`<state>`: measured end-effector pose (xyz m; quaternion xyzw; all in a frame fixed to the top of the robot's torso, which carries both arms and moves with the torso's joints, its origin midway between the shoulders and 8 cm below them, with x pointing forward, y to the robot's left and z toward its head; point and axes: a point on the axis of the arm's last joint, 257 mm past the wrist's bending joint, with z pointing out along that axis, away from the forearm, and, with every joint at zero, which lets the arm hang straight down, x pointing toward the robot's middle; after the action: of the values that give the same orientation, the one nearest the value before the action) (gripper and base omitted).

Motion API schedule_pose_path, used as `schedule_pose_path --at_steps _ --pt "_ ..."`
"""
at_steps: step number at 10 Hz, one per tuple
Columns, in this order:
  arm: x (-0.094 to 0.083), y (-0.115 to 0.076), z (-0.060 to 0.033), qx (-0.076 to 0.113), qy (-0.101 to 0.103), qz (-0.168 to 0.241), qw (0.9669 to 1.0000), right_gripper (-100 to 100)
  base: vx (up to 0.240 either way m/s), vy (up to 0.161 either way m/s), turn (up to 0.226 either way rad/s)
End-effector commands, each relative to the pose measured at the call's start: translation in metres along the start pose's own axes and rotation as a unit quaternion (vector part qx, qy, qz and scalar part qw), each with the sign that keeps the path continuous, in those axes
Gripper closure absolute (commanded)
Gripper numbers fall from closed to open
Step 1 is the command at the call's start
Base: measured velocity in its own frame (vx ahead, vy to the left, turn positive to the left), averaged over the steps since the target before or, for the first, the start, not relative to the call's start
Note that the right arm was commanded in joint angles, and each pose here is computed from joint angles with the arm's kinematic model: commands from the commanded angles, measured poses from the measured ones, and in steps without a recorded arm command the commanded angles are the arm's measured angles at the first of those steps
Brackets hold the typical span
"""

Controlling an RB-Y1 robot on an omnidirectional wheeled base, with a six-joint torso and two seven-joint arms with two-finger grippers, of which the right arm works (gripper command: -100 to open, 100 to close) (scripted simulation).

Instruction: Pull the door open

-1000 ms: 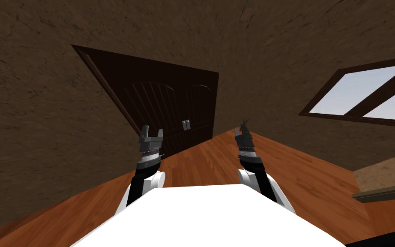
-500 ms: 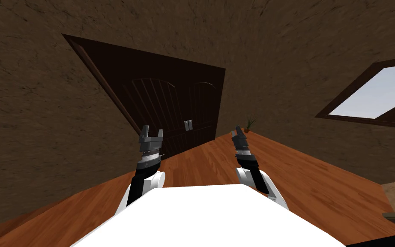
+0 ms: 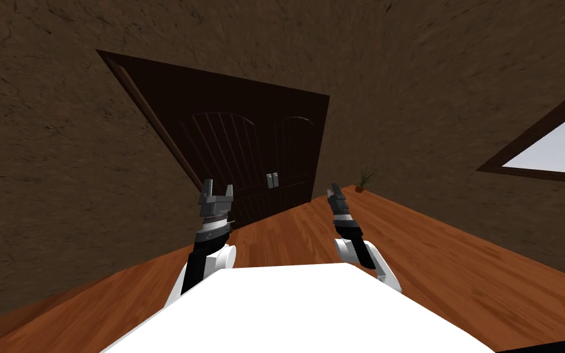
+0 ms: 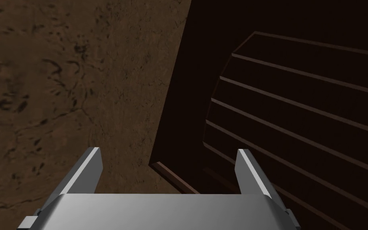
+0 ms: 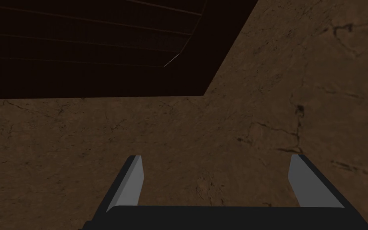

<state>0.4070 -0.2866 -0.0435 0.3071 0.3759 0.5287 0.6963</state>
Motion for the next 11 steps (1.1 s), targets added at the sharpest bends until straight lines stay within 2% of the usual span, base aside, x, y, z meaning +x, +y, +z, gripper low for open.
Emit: schedule_pose_path --at_steps 1,6,11 --pt "0.004 -0.013 0.0006 0.011 0.005 0.005 0.9999 -100 0.099 0.02 0.064" --pt "0.015 -0.056 0.001 0.049 0.02 0.021 0.9984 -100 0.098 0.031 0.081" --pt "0.028 -0.099 -0.0006 0.09 0.033 0.038 0.9947 -100 0.106 0.033 0.089"
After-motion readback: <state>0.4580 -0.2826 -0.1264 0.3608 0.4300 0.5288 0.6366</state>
